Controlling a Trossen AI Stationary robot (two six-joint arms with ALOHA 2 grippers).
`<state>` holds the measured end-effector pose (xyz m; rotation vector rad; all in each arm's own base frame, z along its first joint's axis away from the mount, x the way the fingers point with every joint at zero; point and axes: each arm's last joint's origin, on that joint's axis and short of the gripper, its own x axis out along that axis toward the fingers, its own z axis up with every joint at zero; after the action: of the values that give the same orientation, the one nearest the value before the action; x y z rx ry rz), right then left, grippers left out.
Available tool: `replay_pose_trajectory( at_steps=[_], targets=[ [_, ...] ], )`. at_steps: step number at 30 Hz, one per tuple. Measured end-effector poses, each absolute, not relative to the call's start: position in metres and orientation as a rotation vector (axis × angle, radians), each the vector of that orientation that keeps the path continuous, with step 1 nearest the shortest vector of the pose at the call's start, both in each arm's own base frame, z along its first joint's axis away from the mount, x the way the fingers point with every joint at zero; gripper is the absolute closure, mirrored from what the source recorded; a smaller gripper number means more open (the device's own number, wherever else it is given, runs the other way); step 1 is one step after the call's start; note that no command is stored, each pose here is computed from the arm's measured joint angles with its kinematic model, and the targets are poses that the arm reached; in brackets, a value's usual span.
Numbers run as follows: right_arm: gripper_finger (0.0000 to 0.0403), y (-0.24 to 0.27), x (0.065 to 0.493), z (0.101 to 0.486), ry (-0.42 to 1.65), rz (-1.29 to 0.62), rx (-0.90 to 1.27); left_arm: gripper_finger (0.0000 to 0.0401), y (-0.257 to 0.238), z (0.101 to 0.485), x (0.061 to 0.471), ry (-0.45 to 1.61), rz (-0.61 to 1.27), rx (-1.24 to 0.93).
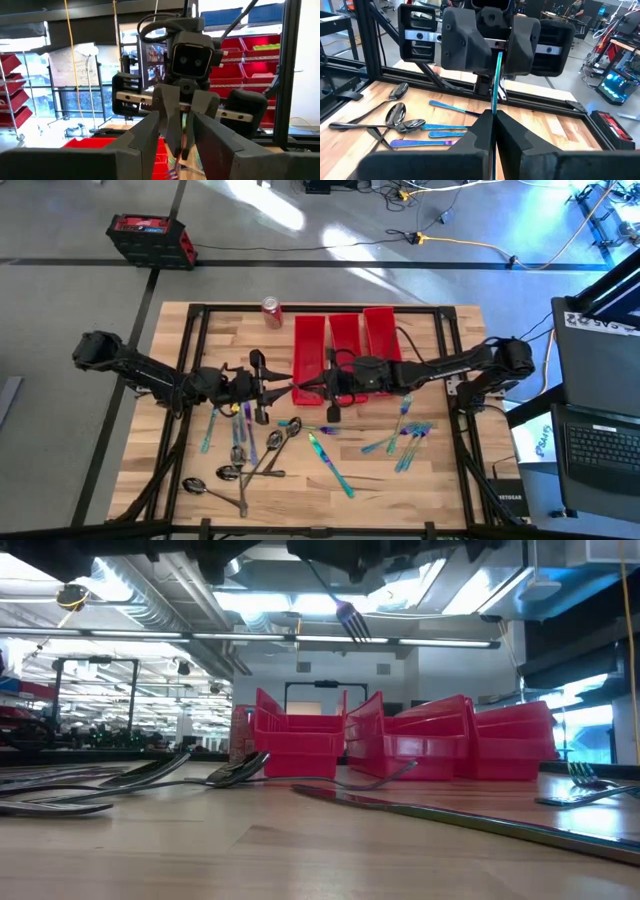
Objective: Sort silverware
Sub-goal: Put the purple fork into the left red bin
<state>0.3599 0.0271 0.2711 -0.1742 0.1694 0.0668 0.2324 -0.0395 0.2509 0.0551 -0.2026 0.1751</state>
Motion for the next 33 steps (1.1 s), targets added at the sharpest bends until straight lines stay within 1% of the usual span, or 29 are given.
replay_pose_trajectory(
  at_steps=[7, 11, 23, 25, 31, 33],
  targets=[
    [0.0403, 0.0248, 0.3603, 0.2719, 0.161, 0.076, -0.172, 0.0292, -0.0396, 0.2492, 0.2327, -0.186, 0.173, 0.053],
    [0.0403, 0.0249, 0.3617, 0.2686, 0.172, 0.077, -0.171, 0.0292, -0.0365, 0.2487, 0.2333, -0.185, 0.181, 0.006],
    [0.0403, 0.0248, 0.3618, 0.2695, 0.164, 0.076, -0.169, 0.0294, -0.0321, 0.2486, 0.2345, -0.187, 0.151, -0.001],
    [0.0403, 0.0248, 0.3618, 0.2697, 0.163, 0.076, -0.169, 0.0306, -0.0321, 0.2486, 0.2345, -0.188, 0.148, -0.014],
    [0.0403, 0.0247, 0.3618, 0.2696, 0.162, 0.075, -0.169, 0.0377, -0.0309, 0.2481, 0.2352, -0.185, 0.102, -0.028],
    [0.0403, 0.0248, 0.3619, 0.2698, 0.161, 0.075, -0.169, 0.0393, -0.031, 0.2485, 0.2351, -0.189, 0.097, -0.026]
  ],
)
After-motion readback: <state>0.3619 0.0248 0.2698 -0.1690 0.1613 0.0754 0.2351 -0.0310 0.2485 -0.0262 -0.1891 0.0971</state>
